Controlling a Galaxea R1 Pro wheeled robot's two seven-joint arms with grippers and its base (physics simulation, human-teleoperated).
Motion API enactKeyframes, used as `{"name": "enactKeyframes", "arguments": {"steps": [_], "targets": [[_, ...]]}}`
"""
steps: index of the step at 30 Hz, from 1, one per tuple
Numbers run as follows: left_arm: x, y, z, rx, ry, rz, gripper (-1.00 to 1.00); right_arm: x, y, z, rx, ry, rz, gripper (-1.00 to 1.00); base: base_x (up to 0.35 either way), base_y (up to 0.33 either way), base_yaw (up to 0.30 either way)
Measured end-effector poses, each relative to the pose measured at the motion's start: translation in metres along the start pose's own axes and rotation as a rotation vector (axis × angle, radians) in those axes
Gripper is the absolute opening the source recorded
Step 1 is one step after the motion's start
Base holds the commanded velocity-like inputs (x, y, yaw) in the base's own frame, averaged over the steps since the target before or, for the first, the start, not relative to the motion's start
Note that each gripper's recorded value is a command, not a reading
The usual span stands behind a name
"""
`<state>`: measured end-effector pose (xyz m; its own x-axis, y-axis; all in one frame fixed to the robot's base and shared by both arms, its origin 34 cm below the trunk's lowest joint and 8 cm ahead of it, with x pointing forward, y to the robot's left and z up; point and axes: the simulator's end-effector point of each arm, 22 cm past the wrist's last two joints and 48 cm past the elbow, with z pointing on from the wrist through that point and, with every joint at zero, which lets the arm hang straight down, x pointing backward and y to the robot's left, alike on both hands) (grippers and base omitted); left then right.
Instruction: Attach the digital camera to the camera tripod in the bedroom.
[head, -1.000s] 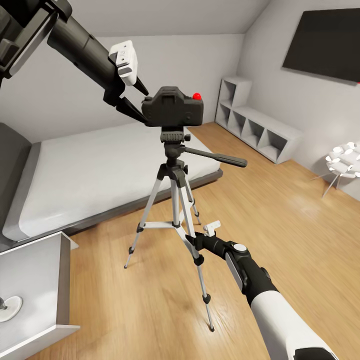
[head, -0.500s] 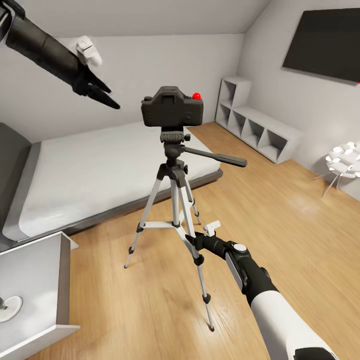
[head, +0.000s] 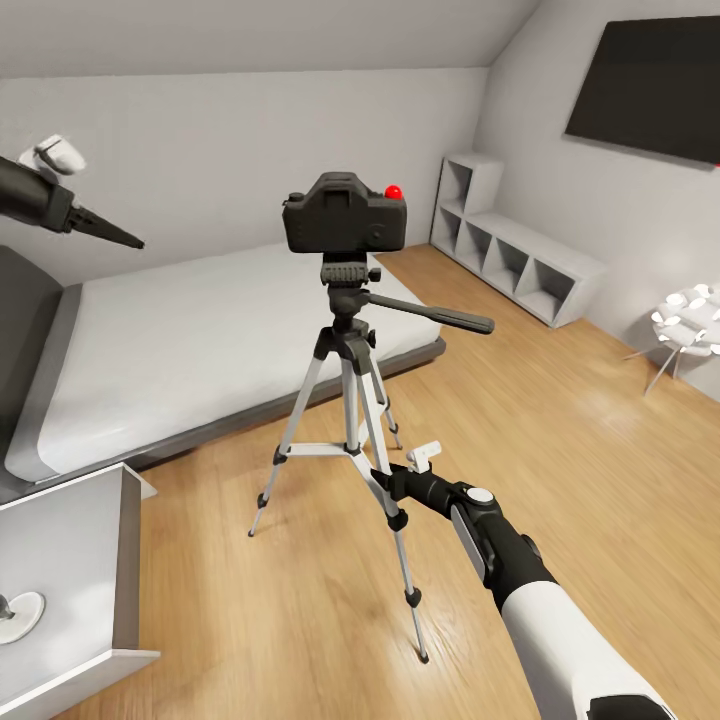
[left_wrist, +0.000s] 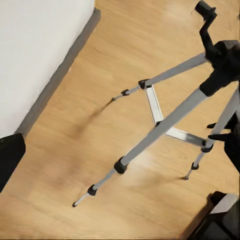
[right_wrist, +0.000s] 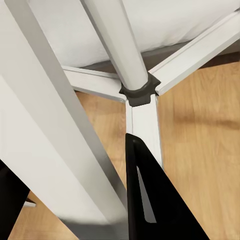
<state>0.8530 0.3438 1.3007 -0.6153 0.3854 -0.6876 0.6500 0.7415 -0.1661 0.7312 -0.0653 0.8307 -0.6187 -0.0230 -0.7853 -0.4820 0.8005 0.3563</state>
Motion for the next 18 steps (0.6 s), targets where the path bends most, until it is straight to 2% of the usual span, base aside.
{"name": "enactKeyframes", "arguments": {"steps": [4,5,9,11,12,14,18], "targets": [[0.051,0.021,0.025,-0.005,0.066,-0.094,1.00,0.000,0.000,0.000,0.000,0.001,0.002,-1.00,0.000,0.000,0.000],[0.086,0.033,0.044,-0.016,0.116,-0.149,1.00,0.000,0.000,0.000,0.000,0.001,0.003,-1.00,0.000,0.000,0.000],[0.187,0.059,0.091,-0.067,0.264,-0.282,1.00,0.000,0.000,0.000,0.001,0.001,0.002,-1.00,0.000,0.000,0.000],[0.243,0.069,0.112,-0.109,0.348,-0.338,1.00,-0.001,0.000,0.000,0.001,0.001,0.002,-1.00,0.000,0.000,0.000],[0.292,0.078,0.127,-0.161,0.420,-0.370,1.00,0.000,0.000,0.000,0.001,0.000,0.003,-1.00,0.000,0.000,0.000],[0.351,0.080,0.147,-0.204,0.504,-0.386,1.00,-0.001,0.000,0.000,0.001,0.001,0.002,-1.00,0.000,0.000,0.000],[0.436,0.077,0.177,-0.274,0.611,-0.365,1.00,-0.001,0.000,0.000,0.001,0.001,0.002,-1.00,0.000,0.000,0.000]]}}
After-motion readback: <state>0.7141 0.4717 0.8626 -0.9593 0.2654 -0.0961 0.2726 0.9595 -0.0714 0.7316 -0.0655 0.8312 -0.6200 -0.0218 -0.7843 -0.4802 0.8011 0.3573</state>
